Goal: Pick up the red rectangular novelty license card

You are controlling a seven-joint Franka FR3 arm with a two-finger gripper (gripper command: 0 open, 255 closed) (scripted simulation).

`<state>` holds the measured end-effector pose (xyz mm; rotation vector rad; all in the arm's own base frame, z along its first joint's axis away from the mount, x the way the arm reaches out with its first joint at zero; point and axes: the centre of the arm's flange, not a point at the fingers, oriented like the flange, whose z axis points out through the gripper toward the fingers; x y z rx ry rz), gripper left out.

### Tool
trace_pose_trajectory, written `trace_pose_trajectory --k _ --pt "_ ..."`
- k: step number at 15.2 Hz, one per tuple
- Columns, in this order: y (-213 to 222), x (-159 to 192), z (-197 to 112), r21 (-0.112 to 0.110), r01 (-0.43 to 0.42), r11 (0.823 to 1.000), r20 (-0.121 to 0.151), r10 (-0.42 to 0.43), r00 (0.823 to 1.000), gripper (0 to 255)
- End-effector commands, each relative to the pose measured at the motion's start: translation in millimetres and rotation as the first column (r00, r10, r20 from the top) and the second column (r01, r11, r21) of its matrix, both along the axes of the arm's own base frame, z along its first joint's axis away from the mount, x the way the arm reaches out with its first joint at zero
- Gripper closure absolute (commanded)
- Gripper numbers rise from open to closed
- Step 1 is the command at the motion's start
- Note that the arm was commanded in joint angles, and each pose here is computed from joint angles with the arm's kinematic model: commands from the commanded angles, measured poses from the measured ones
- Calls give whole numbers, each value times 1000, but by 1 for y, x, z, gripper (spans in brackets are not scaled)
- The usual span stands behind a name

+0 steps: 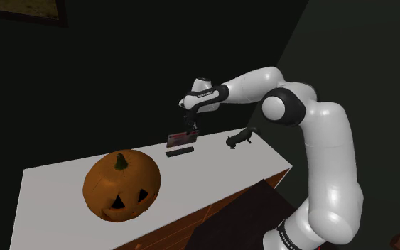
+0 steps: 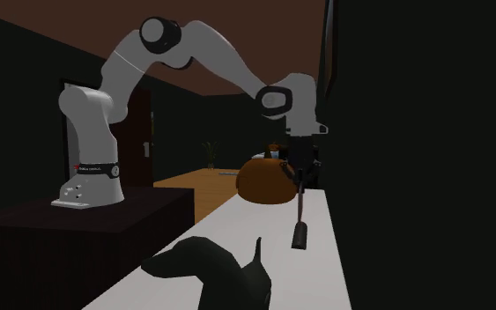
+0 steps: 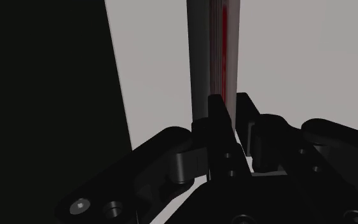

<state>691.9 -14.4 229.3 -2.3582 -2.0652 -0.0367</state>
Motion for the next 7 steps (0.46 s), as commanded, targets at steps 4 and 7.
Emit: trace_pose_trajectory --k 4,7 --pt "-1 0 27 0 0 1000 0 0 1000 255" --pt "-1 0 33 0 0 1000 0 0 1000 255"
